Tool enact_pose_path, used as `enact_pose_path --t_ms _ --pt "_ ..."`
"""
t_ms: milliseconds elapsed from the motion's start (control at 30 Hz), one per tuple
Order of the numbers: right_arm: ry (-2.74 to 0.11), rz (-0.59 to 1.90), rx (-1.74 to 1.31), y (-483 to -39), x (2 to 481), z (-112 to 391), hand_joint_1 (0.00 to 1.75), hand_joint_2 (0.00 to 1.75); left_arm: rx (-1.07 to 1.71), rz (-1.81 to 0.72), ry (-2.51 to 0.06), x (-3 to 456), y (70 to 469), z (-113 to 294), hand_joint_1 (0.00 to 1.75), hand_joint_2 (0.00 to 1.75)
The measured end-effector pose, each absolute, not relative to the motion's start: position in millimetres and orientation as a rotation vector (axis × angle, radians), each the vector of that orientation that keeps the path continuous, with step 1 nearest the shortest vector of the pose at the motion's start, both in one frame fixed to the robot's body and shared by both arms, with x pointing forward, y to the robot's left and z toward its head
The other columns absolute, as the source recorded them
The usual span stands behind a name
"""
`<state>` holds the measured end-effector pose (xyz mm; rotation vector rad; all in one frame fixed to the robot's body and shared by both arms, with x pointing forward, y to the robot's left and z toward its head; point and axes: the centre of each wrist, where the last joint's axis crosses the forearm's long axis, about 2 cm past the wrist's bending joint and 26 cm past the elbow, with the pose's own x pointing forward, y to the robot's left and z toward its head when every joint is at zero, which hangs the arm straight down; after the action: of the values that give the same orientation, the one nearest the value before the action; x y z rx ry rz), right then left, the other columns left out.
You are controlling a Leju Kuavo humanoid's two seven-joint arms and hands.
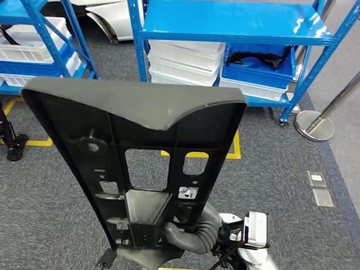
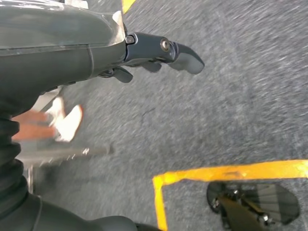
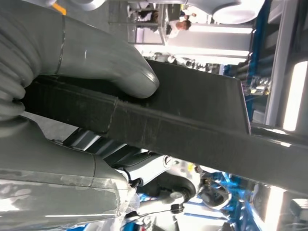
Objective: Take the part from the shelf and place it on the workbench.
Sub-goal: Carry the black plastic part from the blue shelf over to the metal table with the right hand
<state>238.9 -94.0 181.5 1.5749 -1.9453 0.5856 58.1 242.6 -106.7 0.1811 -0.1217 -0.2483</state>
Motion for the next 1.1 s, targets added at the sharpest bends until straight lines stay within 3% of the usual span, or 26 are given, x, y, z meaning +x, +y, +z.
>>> enact_pose_path --t_ms 1100 --pt "-1.947 0.574 1.589 -96.0 235.9 181.8 1.75 1.75 0.187 -0.273 -0.120 54.4 252.6 -108.2 0.00 1.75"
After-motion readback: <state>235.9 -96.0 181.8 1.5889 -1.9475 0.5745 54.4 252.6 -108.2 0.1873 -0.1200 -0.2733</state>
